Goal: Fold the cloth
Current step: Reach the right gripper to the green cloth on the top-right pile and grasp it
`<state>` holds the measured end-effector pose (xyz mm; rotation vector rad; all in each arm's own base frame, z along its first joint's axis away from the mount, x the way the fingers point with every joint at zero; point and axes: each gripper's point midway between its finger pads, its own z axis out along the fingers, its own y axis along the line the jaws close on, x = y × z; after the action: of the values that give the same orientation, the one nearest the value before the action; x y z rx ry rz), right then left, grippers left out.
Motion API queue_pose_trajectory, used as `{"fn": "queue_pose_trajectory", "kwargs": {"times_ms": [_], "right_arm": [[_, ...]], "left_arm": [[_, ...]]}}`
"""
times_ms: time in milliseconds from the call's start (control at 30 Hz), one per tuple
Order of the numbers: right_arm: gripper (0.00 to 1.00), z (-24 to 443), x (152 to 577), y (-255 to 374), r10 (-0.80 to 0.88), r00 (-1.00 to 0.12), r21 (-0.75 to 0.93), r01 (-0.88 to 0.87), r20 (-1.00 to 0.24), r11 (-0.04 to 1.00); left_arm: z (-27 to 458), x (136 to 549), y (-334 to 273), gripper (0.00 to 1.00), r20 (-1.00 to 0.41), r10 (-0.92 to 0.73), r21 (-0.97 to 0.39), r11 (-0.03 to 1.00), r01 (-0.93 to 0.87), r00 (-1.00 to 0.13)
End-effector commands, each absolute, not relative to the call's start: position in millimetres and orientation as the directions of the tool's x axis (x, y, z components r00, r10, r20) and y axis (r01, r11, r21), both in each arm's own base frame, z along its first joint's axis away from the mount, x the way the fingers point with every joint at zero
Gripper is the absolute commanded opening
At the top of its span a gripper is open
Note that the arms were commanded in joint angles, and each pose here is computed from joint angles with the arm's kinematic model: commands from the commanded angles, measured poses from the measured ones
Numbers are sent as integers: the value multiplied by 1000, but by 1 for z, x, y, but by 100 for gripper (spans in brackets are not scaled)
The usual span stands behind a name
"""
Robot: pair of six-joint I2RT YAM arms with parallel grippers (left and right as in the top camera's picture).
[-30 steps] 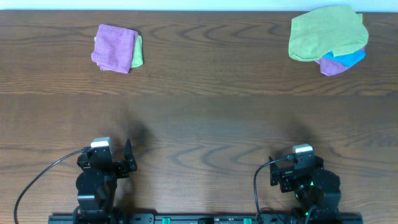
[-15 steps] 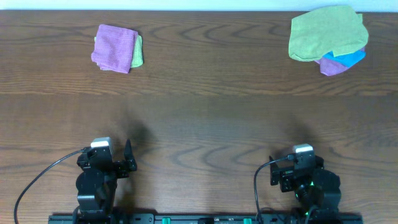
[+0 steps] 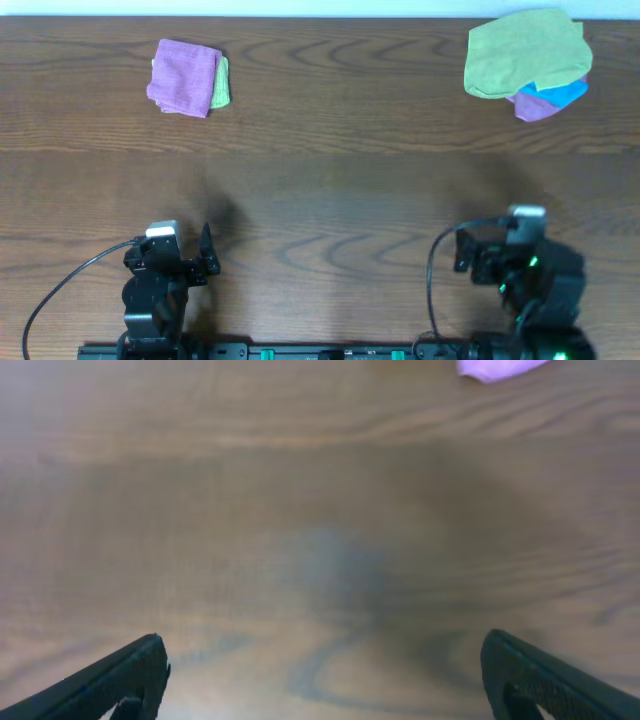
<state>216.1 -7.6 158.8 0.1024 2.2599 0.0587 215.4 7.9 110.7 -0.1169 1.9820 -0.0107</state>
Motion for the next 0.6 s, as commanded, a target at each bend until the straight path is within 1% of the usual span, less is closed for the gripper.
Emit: {"fn": "queue_pose_trajectory", "kwargs": {"times_ms": [0,300,567], "right_arm": [[99,182,234,-21,176,-653,112,140,-737,984],[99,237,311,-50,234,-713,115,211,-662,971],[99,273,388,-95,276,-685,112,275,-674,955]], "left_arm": [[104,215,11,95,-911,-70,-37,995,-87,-407],[104,215,11,96,-911,-70,-37,995,-87,-407],[104,215,11,95,-911,-70,-37,995,-87,-407]]}}
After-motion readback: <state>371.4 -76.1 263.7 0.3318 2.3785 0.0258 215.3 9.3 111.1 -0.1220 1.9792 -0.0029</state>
